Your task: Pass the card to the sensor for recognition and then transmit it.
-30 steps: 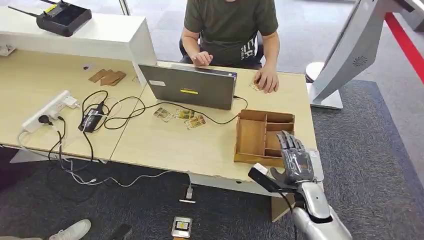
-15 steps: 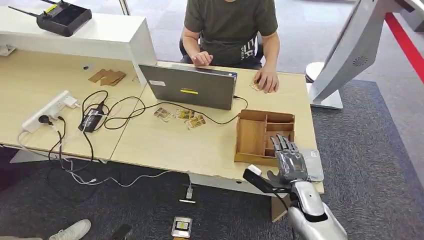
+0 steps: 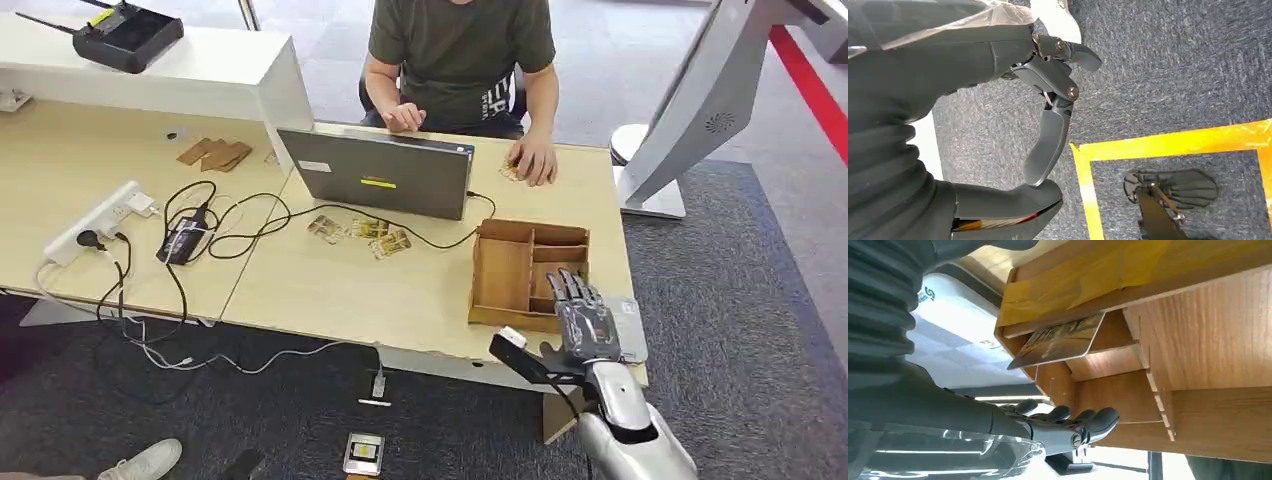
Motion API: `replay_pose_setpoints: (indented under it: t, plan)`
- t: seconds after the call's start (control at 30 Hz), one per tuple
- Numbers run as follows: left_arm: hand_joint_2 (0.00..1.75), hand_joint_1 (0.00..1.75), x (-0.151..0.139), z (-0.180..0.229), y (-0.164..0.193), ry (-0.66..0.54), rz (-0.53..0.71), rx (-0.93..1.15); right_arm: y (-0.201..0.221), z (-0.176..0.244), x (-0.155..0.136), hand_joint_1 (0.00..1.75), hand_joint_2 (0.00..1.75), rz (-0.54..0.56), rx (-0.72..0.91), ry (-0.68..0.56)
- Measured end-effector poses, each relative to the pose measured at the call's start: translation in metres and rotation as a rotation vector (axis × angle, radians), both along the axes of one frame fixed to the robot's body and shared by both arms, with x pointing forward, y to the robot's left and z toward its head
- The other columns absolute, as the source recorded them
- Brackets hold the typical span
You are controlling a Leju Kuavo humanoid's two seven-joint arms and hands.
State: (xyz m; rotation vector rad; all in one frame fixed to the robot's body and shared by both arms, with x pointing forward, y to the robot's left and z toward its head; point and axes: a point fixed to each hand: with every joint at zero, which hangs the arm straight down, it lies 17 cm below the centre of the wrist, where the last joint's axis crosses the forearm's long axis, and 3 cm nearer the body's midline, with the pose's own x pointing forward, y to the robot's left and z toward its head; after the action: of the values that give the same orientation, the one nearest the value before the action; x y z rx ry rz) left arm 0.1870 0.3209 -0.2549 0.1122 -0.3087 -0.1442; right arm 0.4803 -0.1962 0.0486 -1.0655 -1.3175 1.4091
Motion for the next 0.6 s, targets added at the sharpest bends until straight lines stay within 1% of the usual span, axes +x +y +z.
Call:
replay_pose_setpoints:
  t: [0.43,0.47,0.5,0.53,0.57,0.6]
  plan:
    - [1.75,0.00,0.000,0.000,0.001,0.002,-0.002,0.002,-0.003,0.015,0.000,0.00,1.75,-0.007,0.008,-0.021]
    - [1.75,0.00,0.000,0.000,0.001,0.002,-0.002,0.002,-0.003,0.015,0.000,0.24,1.75,-0.006,0.008,-0.019]
    - [1.75,0.00,-0.001,0.000,0.001,0.002,-0.003,0.003,-0.003,0.015,0.000,1.45,1.75,-0.008,0.008,-0.013]
    - [1.75,0.00,-0.001,0.000,0.001,0.002,-0.005,0.004,-0.003,0.015,-0.001,1.45,1.75,-0.009,0.008,-0.009]
    - [1.75,0.00,-0.001,0.000,0.001,0.002,-0.005,0.004,-0.003,0.014,-0.001,1.62,1.75,-0.010,0.006,-0.003]
    - [1.75,0.00,-0.001,0.000,0.001,0.002,-0.005,0.004,-0.003,0.014,-0.001,1.68,1.75,-0.011,0.005,0.000]
